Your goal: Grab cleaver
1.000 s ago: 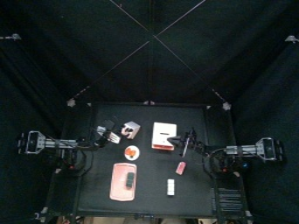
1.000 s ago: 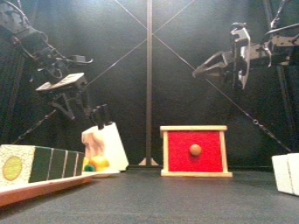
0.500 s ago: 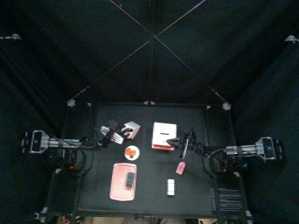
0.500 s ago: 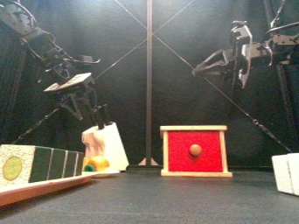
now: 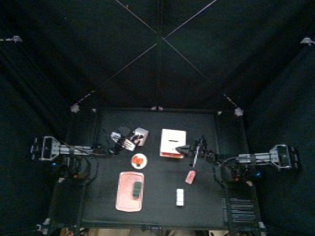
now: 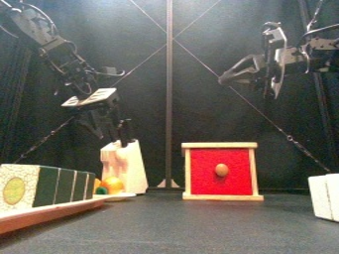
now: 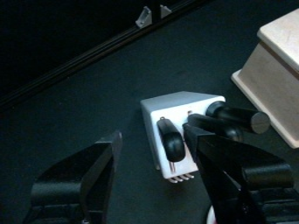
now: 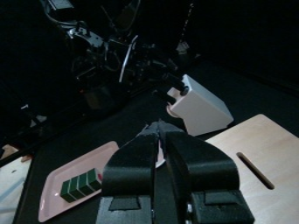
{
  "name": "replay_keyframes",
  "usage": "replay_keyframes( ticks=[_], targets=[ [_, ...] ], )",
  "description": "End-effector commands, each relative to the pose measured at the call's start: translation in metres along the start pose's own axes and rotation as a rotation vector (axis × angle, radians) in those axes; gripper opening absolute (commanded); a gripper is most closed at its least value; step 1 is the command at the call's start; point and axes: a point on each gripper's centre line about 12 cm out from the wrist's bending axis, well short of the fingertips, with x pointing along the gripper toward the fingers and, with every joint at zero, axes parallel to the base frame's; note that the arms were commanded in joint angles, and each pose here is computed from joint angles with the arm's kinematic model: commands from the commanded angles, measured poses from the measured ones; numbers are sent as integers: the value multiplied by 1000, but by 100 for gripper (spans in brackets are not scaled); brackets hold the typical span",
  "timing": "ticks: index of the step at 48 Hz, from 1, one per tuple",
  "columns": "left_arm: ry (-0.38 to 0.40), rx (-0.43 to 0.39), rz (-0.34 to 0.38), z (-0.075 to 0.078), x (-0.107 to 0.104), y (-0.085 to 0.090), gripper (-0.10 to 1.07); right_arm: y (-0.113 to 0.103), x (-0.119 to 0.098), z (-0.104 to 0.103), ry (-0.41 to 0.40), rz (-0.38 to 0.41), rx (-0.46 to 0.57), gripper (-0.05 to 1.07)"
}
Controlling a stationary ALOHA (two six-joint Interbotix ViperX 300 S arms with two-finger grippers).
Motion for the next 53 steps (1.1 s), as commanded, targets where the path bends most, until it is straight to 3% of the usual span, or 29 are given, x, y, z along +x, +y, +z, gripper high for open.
replay_keyframes(
  ticks=[1,29,53],
  targets=[
    [-44,-49,-20,19,-8,-2,91,2,1,8,-27,6,4,51],
    [-2,-70,-6,14,1,-6,90,1,0,6,-21,4,3,51],
    [11,-83,1,12,0,-6,72,1,0,6,-19,4,4,51]
  ],
)
